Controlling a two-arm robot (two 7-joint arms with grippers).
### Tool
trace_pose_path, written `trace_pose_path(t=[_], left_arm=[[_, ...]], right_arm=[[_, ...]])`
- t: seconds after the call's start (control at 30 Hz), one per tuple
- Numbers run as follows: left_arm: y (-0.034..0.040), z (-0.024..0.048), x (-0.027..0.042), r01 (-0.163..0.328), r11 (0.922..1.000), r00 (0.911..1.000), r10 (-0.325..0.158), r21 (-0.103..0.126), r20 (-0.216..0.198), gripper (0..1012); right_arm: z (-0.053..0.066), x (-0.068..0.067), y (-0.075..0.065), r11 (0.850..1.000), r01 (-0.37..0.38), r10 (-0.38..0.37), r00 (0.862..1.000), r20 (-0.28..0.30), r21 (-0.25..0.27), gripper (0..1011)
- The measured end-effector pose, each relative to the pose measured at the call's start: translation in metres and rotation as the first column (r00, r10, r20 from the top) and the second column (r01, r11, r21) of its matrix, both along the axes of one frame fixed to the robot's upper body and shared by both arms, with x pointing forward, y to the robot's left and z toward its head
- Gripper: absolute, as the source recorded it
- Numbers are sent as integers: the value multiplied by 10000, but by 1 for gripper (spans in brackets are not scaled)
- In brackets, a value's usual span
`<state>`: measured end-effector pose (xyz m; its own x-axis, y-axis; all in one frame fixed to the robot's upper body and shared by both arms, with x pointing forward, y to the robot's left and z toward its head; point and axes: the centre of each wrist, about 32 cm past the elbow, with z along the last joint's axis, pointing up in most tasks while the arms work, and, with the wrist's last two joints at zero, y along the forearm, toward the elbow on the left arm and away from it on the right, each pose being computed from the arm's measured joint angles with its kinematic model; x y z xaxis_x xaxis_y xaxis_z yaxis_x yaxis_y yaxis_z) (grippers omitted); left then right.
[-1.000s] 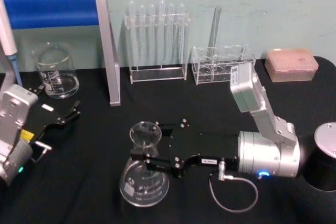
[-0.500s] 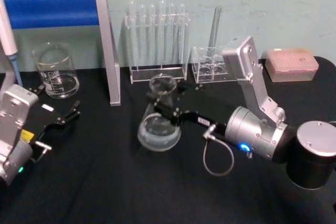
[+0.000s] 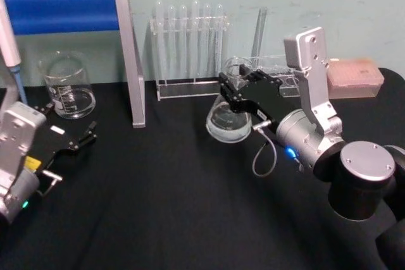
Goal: Grasp the erlenmeyer flask with one hand, shake it three times, then place it back.
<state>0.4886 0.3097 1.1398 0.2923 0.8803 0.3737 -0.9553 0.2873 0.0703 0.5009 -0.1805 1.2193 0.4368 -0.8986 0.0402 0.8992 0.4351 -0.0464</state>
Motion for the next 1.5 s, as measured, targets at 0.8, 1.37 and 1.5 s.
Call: trace_pose_path(t=[0.8,1.37,1.5], left_arm=[[0,0,0,0,10000,10000,0,0,0,1001],[0,0,0,0,10000,10000,0,-1,0,1001],[0,0,0,0,10000,10000,0,0,0,1001]], right_arm=[[43,-95,-117,9688,-2476,2475,9688,-83,-137,456],[38,-155,-252,8669,-4944,4945,8691,-155,-638,456],[33,-151,-256,8612,-5047,5052,8630,-81,-606,456]])
